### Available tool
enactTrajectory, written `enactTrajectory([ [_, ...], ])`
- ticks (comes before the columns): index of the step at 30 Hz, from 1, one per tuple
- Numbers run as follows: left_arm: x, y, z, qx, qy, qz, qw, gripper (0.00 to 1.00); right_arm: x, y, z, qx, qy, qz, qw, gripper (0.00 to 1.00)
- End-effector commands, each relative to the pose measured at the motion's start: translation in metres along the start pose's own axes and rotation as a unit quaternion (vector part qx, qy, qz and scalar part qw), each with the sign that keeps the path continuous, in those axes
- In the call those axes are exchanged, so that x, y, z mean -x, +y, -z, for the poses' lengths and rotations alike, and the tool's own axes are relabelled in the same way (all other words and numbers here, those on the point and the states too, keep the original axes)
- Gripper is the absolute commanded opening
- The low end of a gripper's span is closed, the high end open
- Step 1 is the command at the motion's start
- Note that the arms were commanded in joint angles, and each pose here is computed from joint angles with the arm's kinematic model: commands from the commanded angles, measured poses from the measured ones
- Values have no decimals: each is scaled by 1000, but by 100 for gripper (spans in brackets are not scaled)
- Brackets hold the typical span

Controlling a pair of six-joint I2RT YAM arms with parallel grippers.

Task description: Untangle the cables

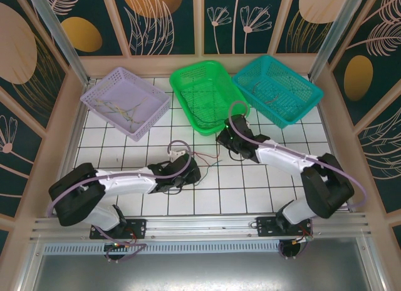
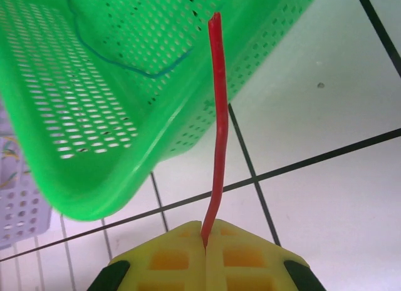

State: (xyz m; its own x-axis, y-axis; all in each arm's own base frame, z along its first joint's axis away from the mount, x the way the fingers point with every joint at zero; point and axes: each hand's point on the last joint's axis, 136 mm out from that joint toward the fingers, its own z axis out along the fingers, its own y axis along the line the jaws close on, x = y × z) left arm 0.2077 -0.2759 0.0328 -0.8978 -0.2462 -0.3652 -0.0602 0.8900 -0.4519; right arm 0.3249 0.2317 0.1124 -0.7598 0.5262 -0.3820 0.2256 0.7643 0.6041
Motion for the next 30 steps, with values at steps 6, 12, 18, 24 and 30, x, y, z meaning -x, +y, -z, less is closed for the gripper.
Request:
enactTrajectory([
  [6, 5, 27, -30, 94, -30, 0, 995, 2, 15, -12, 42, -6, -20, -21, 1000, 0],
  [12, 10, 43, -22, 109, -56, 21, 992, 0, 59, -22, 77, -2, -71, -35, 997, 0],
  [18, 30, 14, 0, 47, -91, 35, 994, 2, 101, -32, 108, 9, -120, -43, 992, 0],
  [24, 67, -38, 41, -41, -141, 56, 988, 36, 118, -26, 124, 48, -130, -68, 988, 0],
  [30, 90, -123, 91, -225, -153, 63, 960, 56, 120, -18, 126, 62, -111, -144, 981, 0],
])
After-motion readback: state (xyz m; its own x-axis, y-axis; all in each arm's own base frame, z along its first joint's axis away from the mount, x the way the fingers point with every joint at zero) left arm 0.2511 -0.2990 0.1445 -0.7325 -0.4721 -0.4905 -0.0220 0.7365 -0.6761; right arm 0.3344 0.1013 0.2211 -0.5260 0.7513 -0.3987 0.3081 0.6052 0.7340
